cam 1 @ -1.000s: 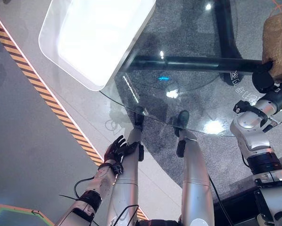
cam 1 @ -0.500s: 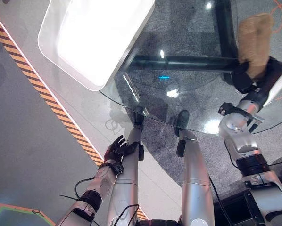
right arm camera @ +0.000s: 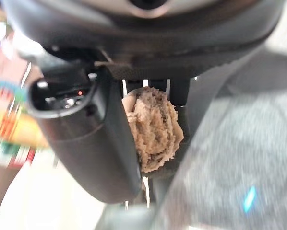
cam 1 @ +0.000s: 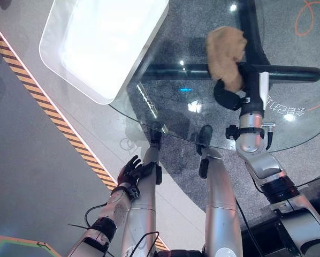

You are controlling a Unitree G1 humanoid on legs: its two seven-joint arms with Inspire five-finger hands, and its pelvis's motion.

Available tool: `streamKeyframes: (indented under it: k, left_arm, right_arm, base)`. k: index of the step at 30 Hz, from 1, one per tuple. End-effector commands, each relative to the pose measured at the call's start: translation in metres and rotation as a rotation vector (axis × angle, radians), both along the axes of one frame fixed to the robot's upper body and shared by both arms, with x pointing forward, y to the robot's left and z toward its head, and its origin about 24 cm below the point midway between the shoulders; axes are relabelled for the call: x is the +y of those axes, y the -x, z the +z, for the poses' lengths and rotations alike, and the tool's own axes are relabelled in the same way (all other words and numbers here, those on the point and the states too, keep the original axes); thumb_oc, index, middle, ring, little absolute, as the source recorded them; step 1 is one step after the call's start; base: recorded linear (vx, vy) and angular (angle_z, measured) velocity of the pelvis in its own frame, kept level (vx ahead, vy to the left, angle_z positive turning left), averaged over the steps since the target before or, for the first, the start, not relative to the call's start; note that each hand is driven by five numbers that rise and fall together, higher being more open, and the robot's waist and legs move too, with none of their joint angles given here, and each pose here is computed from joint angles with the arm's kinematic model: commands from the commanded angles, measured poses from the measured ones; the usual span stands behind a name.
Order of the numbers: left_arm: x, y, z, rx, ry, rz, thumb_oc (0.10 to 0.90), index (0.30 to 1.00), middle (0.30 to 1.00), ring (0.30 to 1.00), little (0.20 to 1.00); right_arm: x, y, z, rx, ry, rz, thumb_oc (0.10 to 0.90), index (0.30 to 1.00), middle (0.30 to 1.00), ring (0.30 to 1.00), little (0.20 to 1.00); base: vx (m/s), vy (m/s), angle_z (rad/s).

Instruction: Wipe the table with a cloth and put it in the basket.

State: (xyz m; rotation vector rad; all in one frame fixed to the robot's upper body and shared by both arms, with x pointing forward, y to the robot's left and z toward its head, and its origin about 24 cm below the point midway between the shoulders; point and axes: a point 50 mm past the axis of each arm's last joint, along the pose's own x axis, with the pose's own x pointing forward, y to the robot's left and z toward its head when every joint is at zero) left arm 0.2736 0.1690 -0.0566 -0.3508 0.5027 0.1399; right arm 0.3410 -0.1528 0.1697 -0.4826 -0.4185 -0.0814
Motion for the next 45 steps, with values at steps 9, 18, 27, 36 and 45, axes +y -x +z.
streamKeyframes:
  k: [9,18,27,36,45]
  left_arm:
    - [-0.008,0.038,-0.031,0.132,0.021,-0.029,0.800,0.900,0.900,0.900,0.900]
    - [-0.007,0.035,-0.028,0.130,0.029,-0.034,0.800,0.900,0.900,0.900,0.900]
    - [-0.005,0.035,-0.027,0.117,0.066,-0.004,0.800,0.900,0.900,0.900,0.900]
    - [0.005,0.032,-0.014,-0.015,0.238,0.098,0.800,0.900,0.900,0.900,0.900]
    - [0.004,0.038,0.000,-0.100,0.267,0.036,0.800,0.900,0.900,0.900,0.900]
  right_arm:
    - [0.064,0.027,0.017,-0.055,0.091,0.485,0.100,0.300,0.300,0.300,0.200]
    - [0.072,0.030,0.014,0.016,0.052,0.575,0.100,0.300,0.300,0.300,0.200]
    - [0.060,0.030,0.016,-0.030,-0.032,0.484,0.100,0.300,0.300,0.300,0.200]
    - [0.045,0.033,0.009,-0.013,-0.080,0.439,0.100,0.300,0.300,0.300,0.200]
    - [0.030,0.039,0.000,-0.018,-0.102,0.397,0.100,0.300,0.300,0.300,0.200]
  base:
    - [0.00,0.002,0.02]
    - [0.00,0.004,0.02]
    - [-0.01,-0.013,0.00]
    - [-0.03,-0.068,0.03]
    - [-0.04,-0.089,0.05]
